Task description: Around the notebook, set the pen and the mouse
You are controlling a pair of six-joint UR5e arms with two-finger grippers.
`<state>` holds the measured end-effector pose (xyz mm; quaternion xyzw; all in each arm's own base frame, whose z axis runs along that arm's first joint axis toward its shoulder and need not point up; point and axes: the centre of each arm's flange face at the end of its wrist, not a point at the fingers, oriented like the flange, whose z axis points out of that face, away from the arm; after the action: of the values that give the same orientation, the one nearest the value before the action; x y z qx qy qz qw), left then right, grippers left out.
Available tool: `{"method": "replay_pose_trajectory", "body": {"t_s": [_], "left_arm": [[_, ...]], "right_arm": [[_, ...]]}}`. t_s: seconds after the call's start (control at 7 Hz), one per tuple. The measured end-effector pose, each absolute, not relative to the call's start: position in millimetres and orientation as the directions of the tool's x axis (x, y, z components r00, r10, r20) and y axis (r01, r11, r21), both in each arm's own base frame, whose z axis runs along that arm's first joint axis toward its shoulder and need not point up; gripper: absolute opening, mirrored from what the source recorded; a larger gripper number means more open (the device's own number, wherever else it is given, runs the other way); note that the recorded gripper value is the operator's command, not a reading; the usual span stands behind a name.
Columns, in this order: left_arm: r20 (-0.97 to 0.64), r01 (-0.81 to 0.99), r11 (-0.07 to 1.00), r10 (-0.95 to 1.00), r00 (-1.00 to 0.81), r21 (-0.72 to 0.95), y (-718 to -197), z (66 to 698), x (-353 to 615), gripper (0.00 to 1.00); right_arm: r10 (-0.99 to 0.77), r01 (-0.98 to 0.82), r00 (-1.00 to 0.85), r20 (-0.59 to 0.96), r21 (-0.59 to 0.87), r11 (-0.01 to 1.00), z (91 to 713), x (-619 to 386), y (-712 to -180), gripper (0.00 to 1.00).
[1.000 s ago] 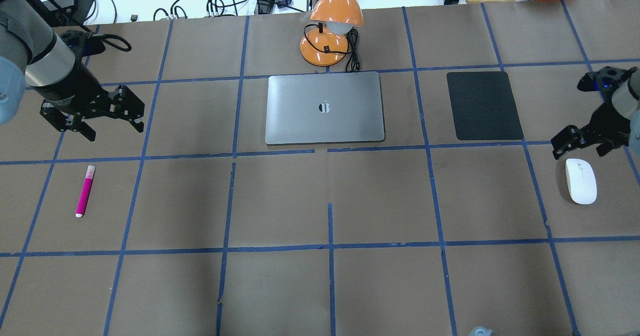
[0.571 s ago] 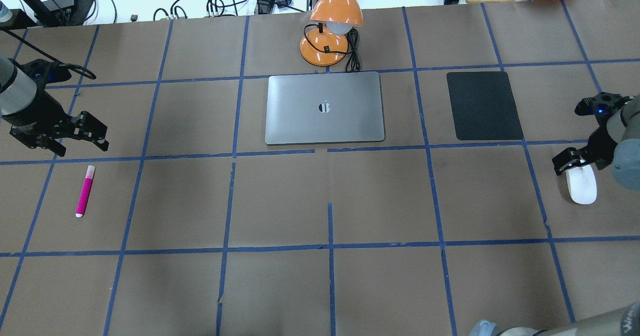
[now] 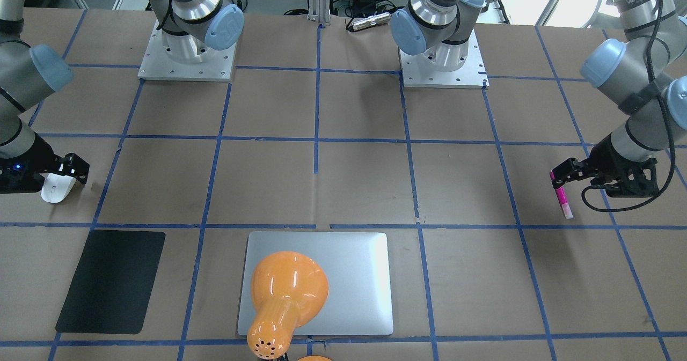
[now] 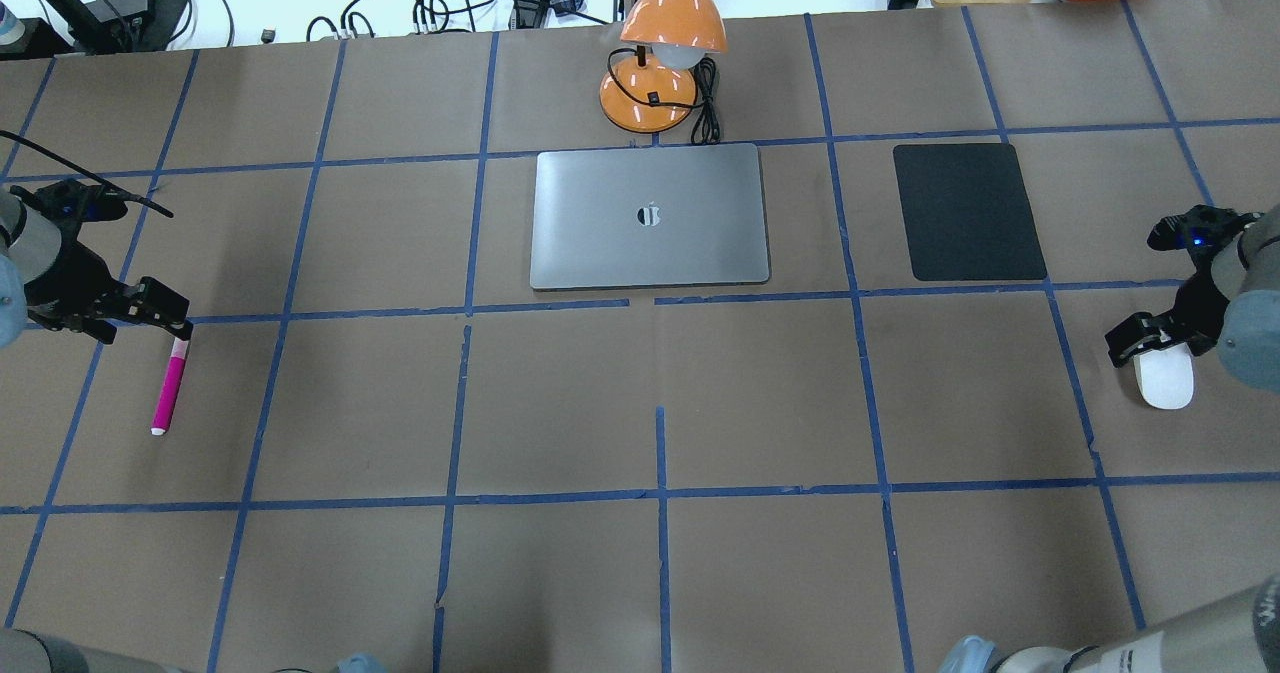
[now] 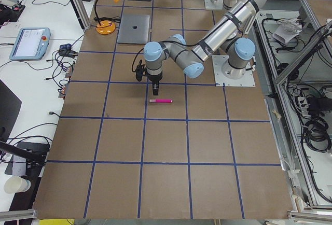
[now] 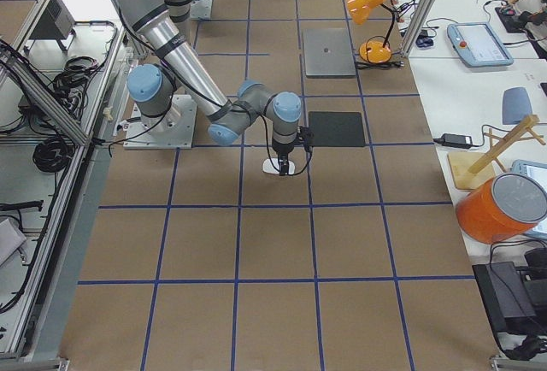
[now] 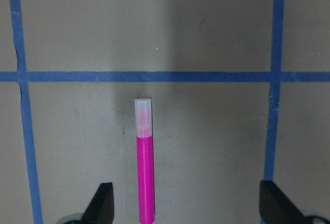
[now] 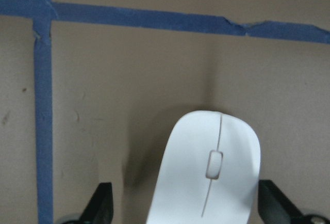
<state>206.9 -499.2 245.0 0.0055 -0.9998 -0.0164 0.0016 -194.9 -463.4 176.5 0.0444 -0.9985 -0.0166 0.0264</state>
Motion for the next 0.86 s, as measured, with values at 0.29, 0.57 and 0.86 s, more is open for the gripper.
{"method": "replay_pose_trajectory", "body": {"t_s": [0.29,0.57,0.86], "left_arm": [[0.006,-0.014,0.999,-0.014,-1.000,0.036,-503.0,221.6,218.7,1.00],[0.006,0.002,0.999,0.002,-1.000,0.039,-508.5,197.7,225.5,0.94],[0.017,0.020,0.998,0.019,-1.000,0.054,-510.7,180.9,228.3,0.76]], "right_arm": [[-0.093,-0.092,-0.994,0.050,0.034,0.995,174.4,-196.5,-464.3,0.83],[-0.096,-0.094,-0.994,0.051,0.035,0.995,172.0,-196.8,-463.6,0.34],[-0.085,-0.083,-0.995,0.055,0.036,0.996,172.9,-197.8,-464.0,0.08]]}}
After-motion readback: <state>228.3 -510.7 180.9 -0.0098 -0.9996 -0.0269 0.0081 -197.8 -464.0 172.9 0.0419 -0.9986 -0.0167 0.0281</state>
